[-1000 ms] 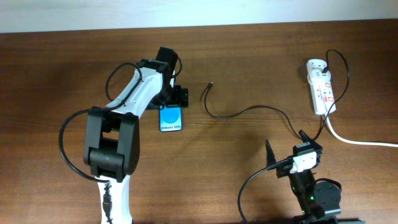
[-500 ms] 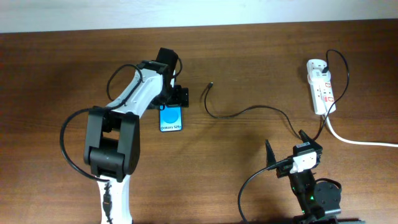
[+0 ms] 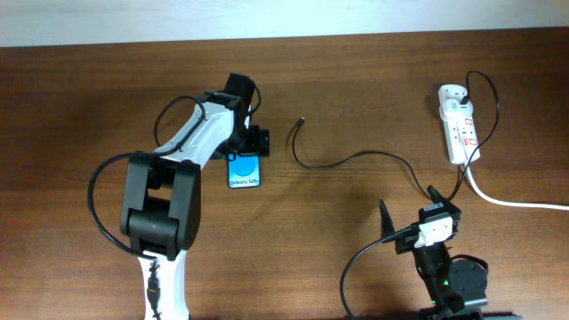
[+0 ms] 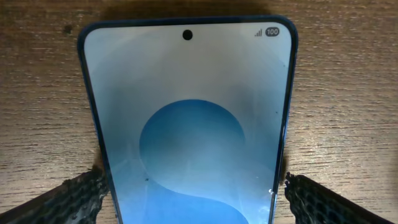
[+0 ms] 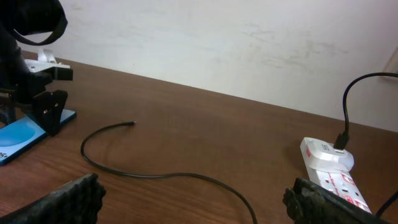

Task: Plug charger to phone and switch on socket
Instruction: 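Close the left gripper on the phone's bottom edge and lift it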

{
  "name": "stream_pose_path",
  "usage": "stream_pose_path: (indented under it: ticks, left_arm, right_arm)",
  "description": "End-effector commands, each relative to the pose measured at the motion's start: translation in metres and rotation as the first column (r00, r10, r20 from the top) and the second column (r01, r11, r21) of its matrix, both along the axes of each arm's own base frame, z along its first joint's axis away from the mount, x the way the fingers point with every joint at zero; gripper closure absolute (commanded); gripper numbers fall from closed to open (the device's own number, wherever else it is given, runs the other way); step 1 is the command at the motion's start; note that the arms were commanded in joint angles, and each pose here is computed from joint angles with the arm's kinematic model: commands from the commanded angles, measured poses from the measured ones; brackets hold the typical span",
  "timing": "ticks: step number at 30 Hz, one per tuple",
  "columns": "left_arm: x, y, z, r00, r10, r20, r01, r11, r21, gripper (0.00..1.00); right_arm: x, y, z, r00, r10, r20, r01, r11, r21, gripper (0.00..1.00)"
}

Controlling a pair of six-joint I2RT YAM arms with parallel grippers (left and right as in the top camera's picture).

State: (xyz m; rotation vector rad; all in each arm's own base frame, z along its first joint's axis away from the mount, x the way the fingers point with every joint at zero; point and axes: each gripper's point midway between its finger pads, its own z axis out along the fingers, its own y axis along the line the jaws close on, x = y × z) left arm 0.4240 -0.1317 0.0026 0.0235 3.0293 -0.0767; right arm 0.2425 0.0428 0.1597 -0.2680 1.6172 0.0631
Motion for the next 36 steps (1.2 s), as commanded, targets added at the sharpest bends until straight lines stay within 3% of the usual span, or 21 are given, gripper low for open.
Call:
stream_pose_path:
  ticks: [1,5,13,26,31,33,36]
  left_arm:
    - [-0.008,0.002,-0.012,1.000,-0.008,-0.030,0.008,1.000,0.009,0.05]
    - [-0.008,0.002,-0.012,1.000,-0.009,-0.030,0.010,1.000,0.009,0.08]
    - [-0.010,-0.005,-0.011,0.999,-0.049,-0.005,0.049,0.995,0.092,0.04]
    - [-0.015,-0.012,-0.012,0.999,-0.024,-0.026,0.025,0.999,0.046,0.09]
    - [-0.015,-0.012,-0.012,0.999,-0.024,-0.026,0.025,0.999,0.046,0.16]
    - [-0.015,-0.012,-0.012,0.999,-0.024,-0.026,0.025,0.999,0.046,0.27]
    - [-0.015,-0.012,-0.012,0.999,-0.024,-0.026,0.025,0.999,0.046,0.28]
  right_arm:
    - [0.000,-0.003,-0.002,1.000,-0.015,-0.001,0.015,1.000,0.006,0.02]
    - [0.000,-0.003,-0.002,1.000,-0.015,-0.001,0.015,1.000,0.006,0.02]
    - [0.000,-0.003,-0.002,1.000,-0.015,-0.001,0.015,1.000,0.006,0.02]
    - [0.000,-0.003,-0.002,1.000,-0.015,-0.001,0.015,1.000,0.006,0.02]
    - [0.000,-0.003,-0.002,1.000,-0.016,-0.001,0.016,1.000,0.006,0.02]
    - [0.000,-0.003,-0.002,1.000,-0.016,-0.001,0.016,1.000,0.006,0.02]
    - [0.000,-0.003,-0.002,1.000,-0.016,-0.001,0.016,1.000,0.006,0.02]
